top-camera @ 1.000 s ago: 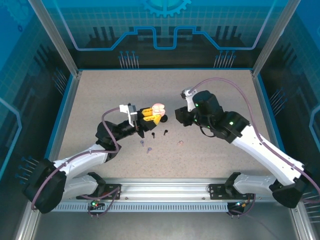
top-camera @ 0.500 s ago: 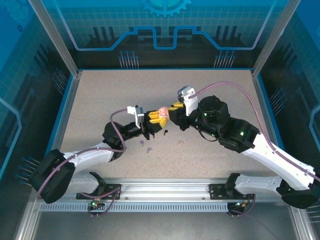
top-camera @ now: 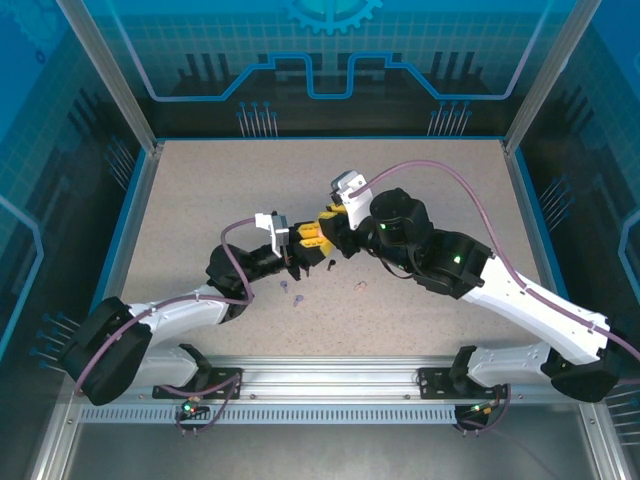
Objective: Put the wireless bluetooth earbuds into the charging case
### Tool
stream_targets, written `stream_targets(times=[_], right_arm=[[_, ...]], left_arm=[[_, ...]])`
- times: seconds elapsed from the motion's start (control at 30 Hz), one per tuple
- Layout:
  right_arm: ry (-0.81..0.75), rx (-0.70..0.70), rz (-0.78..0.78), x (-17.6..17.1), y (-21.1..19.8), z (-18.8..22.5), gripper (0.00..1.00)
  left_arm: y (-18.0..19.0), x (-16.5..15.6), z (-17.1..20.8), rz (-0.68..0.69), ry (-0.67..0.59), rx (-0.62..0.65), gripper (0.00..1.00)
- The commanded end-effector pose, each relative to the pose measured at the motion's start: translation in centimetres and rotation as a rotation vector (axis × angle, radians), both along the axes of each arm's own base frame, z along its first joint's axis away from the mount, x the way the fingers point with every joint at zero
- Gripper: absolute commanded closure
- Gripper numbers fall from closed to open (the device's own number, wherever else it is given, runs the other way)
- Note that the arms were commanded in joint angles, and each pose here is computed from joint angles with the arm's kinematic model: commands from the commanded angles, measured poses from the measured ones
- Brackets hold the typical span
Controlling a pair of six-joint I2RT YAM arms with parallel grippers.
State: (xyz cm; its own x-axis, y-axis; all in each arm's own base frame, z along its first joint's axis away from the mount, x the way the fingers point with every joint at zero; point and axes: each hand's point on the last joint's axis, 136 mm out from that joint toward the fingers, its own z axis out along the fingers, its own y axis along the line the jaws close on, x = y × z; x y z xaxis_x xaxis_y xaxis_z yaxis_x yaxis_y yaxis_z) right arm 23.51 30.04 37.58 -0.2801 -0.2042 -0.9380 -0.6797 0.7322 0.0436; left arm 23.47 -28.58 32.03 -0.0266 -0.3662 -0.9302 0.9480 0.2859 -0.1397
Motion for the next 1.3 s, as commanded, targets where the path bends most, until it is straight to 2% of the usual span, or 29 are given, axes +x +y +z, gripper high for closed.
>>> stream_targets(times=[0.0, 0.9, 1.27], right_arm=[[-0.019, 0.005, -0.002, -0.3, 0.0, 1.0, 0.77], [0.067, -0.027, 0.016, -0.8, 0.3, -2.3, 0.77], [0.038, -0.003, 0.005, -0.5, 0.3, -1.2, 0.77]], left_arm=[[0.1, -0.4, 2.3, 0.005, -0.063, -0.053, 0.97], [0.1, -0.1, 2.3, 0.012, -0.055, -0.054, 0.97], [0.1, 0.0, 2.1, 0.019, -0.047, -0.052, 0.97]])
